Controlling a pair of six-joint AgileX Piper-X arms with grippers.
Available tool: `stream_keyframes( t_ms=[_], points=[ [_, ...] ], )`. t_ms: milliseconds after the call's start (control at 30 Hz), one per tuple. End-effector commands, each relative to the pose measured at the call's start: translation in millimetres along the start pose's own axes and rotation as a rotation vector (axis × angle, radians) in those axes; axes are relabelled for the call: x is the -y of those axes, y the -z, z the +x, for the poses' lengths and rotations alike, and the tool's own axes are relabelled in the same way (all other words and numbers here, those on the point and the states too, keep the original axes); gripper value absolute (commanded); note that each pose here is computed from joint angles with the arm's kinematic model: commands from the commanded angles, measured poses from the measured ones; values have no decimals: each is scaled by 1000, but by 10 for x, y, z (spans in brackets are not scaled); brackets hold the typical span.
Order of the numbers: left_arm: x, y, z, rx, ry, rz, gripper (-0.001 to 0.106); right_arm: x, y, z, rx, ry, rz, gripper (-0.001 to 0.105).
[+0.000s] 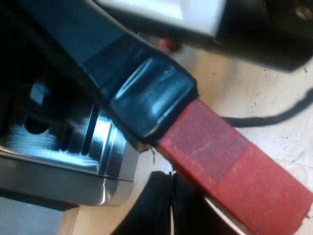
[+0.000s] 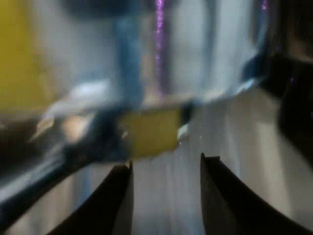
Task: Put the handle in the coffee machine
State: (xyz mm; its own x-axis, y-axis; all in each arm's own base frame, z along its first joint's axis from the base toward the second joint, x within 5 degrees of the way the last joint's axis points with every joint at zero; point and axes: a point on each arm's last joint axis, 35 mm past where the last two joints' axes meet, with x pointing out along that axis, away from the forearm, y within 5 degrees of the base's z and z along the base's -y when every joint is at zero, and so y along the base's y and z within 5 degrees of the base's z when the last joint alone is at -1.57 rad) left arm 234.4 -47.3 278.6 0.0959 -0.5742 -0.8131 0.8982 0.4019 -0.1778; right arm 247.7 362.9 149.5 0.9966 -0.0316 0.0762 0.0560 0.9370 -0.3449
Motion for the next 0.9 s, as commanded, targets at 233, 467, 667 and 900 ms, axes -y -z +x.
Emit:
stream_keyframes(
  t_ms=[233, 467, 667, 900],
  points=[
    [176, -21, -13, 63, 154, -28, 1, 235, -45, -277, 14, -61, -2, 19],
    [194, -18, -11, 63, 171, -19, 1, 512, 48, -500, -61, -228, -29, 19],
    [179, -30, -10, 72, 159, -7, 1, 684, 62, -713, -125, -376, -66, 19],
    [174, -33, -9, 76, 155, 3, 1, 938, -31, -1080, -157, -543, -45, 24]
  ],
)
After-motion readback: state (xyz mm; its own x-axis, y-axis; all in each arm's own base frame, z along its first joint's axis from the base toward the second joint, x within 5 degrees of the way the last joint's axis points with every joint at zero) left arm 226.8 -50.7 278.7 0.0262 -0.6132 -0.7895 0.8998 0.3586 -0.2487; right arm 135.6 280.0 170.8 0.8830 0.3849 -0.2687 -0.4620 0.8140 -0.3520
